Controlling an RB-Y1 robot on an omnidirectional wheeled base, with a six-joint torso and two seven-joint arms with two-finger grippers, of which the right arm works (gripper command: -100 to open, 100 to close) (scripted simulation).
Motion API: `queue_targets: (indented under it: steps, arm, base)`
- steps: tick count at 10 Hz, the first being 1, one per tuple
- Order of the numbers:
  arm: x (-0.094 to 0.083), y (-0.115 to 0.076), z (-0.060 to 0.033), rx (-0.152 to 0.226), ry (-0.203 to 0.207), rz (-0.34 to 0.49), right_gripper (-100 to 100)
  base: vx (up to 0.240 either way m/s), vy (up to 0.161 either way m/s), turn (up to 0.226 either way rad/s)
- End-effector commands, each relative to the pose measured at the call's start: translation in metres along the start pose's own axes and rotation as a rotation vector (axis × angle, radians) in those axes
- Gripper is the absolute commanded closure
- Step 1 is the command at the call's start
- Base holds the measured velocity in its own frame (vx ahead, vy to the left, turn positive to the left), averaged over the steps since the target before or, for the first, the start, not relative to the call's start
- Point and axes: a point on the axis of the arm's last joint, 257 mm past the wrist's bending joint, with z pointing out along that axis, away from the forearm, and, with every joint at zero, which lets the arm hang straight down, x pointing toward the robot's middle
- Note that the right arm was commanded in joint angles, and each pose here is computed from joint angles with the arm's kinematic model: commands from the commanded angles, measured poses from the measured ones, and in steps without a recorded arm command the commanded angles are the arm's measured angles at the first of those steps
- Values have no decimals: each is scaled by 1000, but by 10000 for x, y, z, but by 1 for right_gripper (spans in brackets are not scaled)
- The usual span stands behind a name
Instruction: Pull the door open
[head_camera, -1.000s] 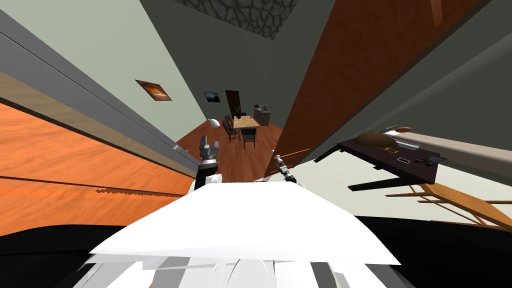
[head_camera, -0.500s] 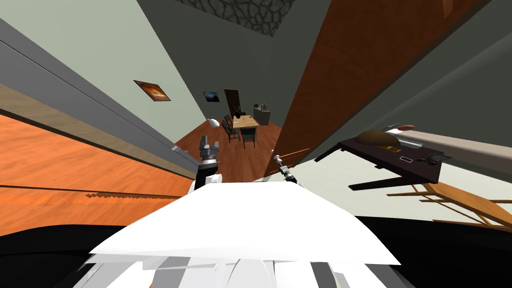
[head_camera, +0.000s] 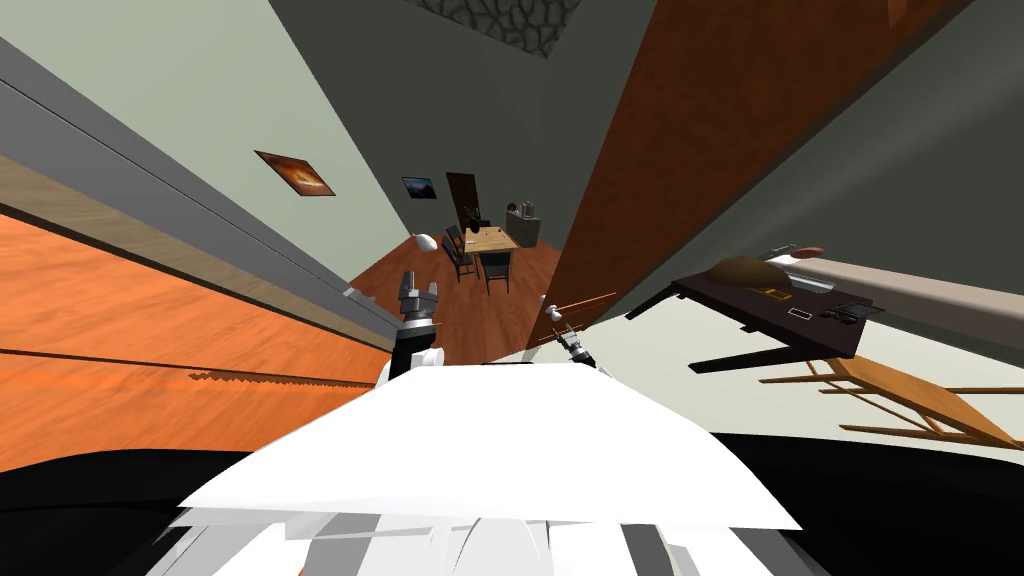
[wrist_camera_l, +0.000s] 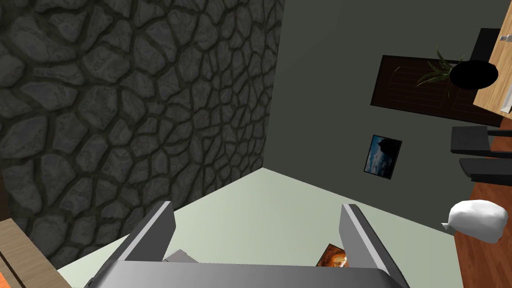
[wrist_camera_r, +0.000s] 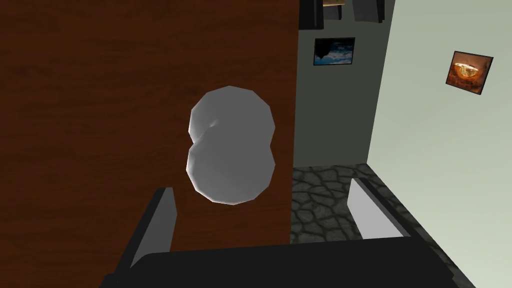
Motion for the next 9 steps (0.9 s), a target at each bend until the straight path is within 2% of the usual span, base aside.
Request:
queue_targets:
  steps: [1,4,5,7,9]
  arm:
    - [-39,4,-35,-12,-10,-7,-100]
    - [-60,7,-61,-19,-16,-12,-100]
    - [-66,31,-14,-20,-19,-12,-100]
    - [-69,50,24,-19,-21,-12,-100]
    - [-76,95,110,-19,-25,-12,-100]
  base:
    - [-194,-74,-53]
    - [-129,-76,-32]
    - [43,59,26]
    - [159,75,7]
    - [174,59,8]
